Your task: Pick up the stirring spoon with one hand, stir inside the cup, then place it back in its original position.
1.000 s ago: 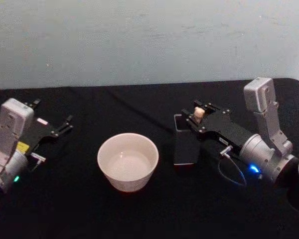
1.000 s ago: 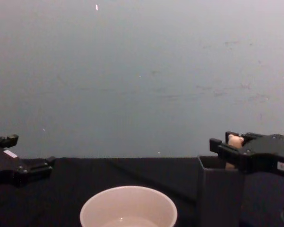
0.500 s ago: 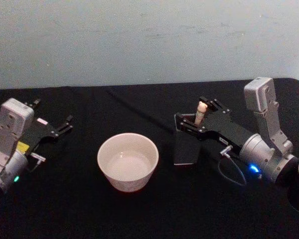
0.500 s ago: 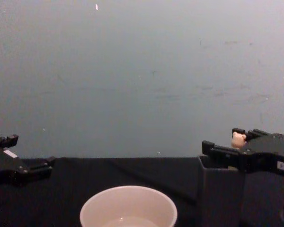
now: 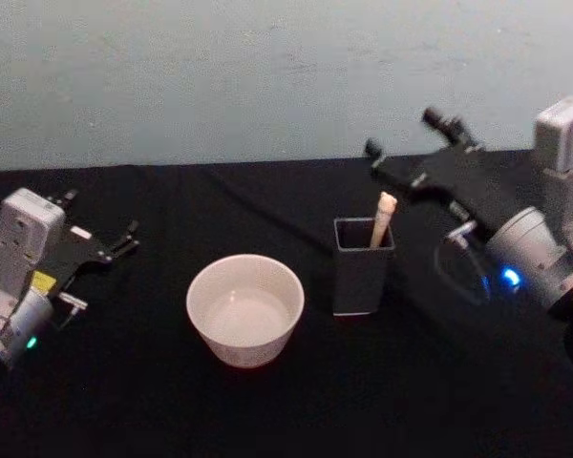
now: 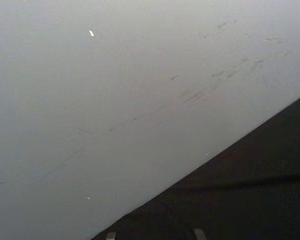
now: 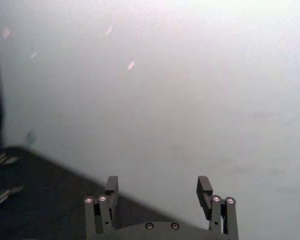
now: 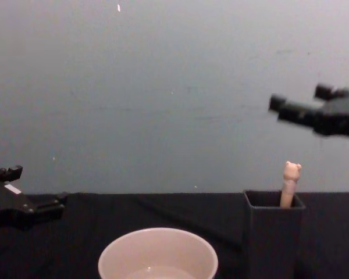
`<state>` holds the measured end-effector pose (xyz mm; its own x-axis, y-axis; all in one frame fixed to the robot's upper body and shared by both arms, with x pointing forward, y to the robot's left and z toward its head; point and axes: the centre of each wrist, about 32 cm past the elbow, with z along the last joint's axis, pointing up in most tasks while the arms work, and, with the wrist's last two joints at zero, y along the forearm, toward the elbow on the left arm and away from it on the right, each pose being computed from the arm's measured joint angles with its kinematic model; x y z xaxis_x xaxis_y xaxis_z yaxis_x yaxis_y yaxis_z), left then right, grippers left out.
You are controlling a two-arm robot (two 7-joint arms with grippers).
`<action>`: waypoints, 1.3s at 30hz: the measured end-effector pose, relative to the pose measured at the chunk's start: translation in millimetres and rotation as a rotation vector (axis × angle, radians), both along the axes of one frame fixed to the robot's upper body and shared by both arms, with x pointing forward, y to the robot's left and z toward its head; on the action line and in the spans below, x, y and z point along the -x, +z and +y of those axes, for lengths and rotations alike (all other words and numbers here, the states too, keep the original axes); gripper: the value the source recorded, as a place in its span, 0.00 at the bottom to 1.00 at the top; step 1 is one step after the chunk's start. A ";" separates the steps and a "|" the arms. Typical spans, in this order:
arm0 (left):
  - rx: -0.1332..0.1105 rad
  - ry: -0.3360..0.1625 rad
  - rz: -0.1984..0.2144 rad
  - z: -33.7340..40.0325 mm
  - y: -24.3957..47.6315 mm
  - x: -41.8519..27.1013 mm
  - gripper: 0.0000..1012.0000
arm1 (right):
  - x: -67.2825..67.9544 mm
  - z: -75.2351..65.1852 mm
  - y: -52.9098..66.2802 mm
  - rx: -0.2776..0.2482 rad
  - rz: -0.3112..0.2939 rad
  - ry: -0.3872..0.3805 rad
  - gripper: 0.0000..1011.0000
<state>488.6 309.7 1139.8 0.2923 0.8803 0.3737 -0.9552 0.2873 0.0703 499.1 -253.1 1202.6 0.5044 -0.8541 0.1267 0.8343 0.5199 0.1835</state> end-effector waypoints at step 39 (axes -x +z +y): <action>0.000 0.000 0.000 0.0 0.0 0.0 0.99 | -6.9 -21.0 -53.6 0.153 0.197 -0.229 0.99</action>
<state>488.6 309.7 1139.8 0.2923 0.8803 0.3737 -0.9552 0.2873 0.0703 506.0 -274.0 1149.0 0.3286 -0.9268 0.1815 0.9444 0.3235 -0.0583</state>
